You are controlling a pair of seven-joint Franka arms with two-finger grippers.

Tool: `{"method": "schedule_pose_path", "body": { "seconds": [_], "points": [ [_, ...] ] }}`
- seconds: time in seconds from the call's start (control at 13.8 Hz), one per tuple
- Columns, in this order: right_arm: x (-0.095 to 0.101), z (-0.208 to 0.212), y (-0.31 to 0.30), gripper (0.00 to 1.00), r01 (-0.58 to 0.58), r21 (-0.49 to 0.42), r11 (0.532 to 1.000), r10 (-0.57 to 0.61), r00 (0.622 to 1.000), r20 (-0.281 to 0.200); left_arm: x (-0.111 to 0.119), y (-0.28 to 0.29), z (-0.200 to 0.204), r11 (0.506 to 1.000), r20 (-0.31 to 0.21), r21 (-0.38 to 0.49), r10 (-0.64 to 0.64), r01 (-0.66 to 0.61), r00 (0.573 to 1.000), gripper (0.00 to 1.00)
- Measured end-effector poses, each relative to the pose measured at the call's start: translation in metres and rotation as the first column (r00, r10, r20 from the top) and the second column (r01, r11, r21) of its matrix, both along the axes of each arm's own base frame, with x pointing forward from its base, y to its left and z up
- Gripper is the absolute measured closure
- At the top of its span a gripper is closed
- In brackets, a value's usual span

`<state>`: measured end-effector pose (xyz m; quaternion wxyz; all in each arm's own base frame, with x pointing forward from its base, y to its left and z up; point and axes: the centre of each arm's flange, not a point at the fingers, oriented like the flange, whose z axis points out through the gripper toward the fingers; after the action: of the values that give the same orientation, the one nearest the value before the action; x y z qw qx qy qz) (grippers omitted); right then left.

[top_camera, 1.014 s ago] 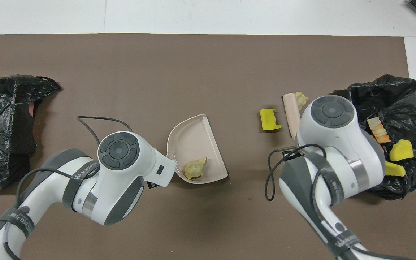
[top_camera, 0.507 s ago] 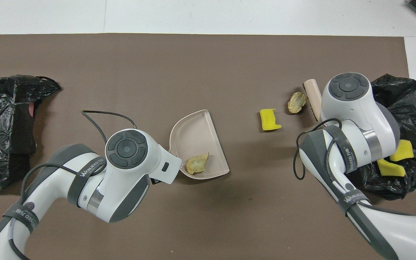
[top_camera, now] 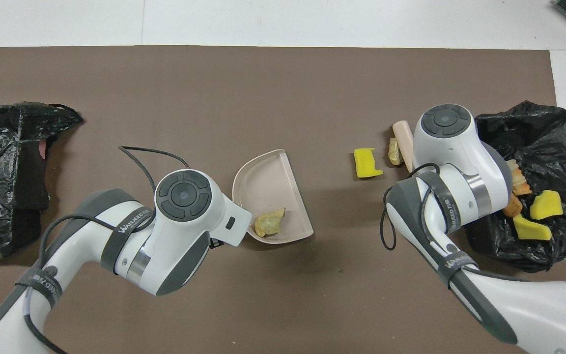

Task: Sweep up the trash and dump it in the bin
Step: 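Sweep the yellow sponge and chunk into the dustpan with the right gripper, then drop the brush with the right gripper while the left gripper lifts the dustpan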

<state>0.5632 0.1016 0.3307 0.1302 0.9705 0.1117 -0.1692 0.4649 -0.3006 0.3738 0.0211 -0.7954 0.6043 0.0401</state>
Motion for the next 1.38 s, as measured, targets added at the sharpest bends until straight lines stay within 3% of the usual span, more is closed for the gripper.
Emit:
{"method": "schedule_pose_path", "body": {
  "seconds": [0.43,0.8,1.16,1.38],
  "points": [
    [-0.045,-0.003,0.125,0.74,-0.007,0.215,0.977,0.031,0.994,-0.105,0.002,0.000,-0.007,1.000,-0.003,0.003,0.008,-0.008,1.000,0.69],
    [-0.088,-0.001,0.206,0.74,-0.026,0.286,0.958,0.067,0.989,-0.133,0.005,0.000,-0.016,1.000,-0.004,0.005,0.013,-0.013,1.000,0.69],
    [-0.087,0.010,0.205,0.74,0.012,0.301,0.954,0.028,0.991,-0.128,0.015,0.008,-0.019,0.999,0.013,-0.008,0.033,-0.033,0.999,0.69],
    [-0.087,0.038,0.201,0.74,0.058,0.307,0.950,-0.029,0.995,-0.097,0.030,0.027,-0.020,0.999,0.023,-0.016,0.048,-0.048,0.999,0.69]
  ]
}}
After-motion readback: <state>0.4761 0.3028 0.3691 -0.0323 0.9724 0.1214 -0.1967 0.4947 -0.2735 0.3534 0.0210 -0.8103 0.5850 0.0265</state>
